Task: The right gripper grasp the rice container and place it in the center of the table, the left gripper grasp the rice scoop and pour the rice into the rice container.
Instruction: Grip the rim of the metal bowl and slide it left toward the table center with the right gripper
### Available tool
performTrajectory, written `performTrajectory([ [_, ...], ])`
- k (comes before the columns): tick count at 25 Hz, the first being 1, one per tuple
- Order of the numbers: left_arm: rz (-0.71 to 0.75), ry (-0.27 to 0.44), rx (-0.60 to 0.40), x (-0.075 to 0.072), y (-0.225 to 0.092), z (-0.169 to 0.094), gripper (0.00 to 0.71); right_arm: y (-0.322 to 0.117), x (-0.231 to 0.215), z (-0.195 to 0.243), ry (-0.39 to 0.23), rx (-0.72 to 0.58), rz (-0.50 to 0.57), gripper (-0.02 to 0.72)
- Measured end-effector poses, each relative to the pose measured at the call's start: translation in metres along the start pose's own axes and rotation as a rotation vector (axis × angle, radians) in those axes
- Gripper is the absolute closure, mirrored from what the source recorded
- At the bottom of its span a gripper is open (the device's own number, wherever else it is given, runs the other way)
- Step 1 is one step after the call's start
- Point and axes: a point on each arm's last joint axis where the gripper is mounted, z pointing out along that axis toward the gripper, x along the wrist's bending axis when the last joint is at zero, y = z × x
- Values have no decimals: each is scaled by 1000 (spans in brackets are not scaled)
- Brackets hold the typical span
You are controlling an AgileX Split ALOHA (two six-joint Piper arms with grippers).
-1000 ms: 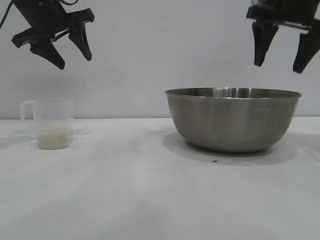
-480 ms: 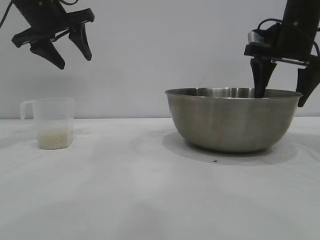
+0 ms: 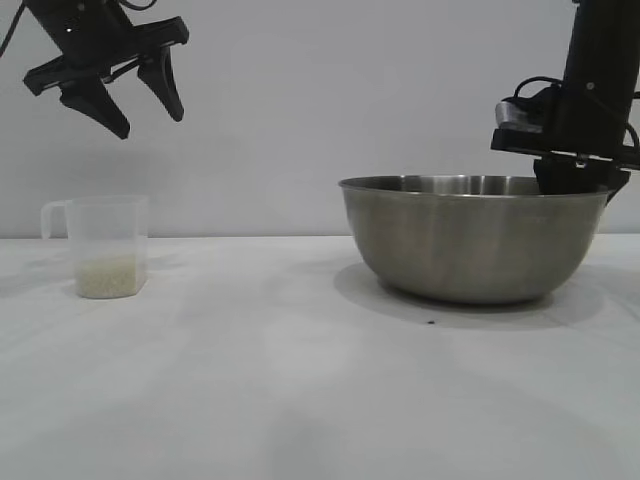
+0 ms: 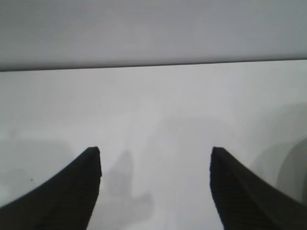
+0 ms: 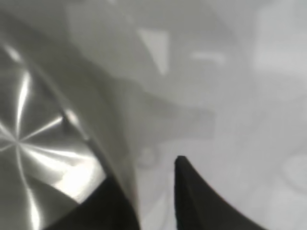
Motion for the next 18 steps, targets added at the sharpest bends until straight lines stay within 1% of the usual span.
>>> performTrajectory([
  [2,0,0,0,0,0,0,245,1,3,-1,34,-10,2,703],
  [3,0,0,0,0,0,0,245,1,8,-2,41,-14,-5,703],
  [7,-2,-1,0,0,0,0,245,0,34,-4,42,-16,-68,703],
  [13,-3,-1,0,0,0,0,245,-10,78,8,55,21,-163,703],
  [18,-3,-5,12,0,-1,0,245,-20,87,20,50,72,-181,703],
])
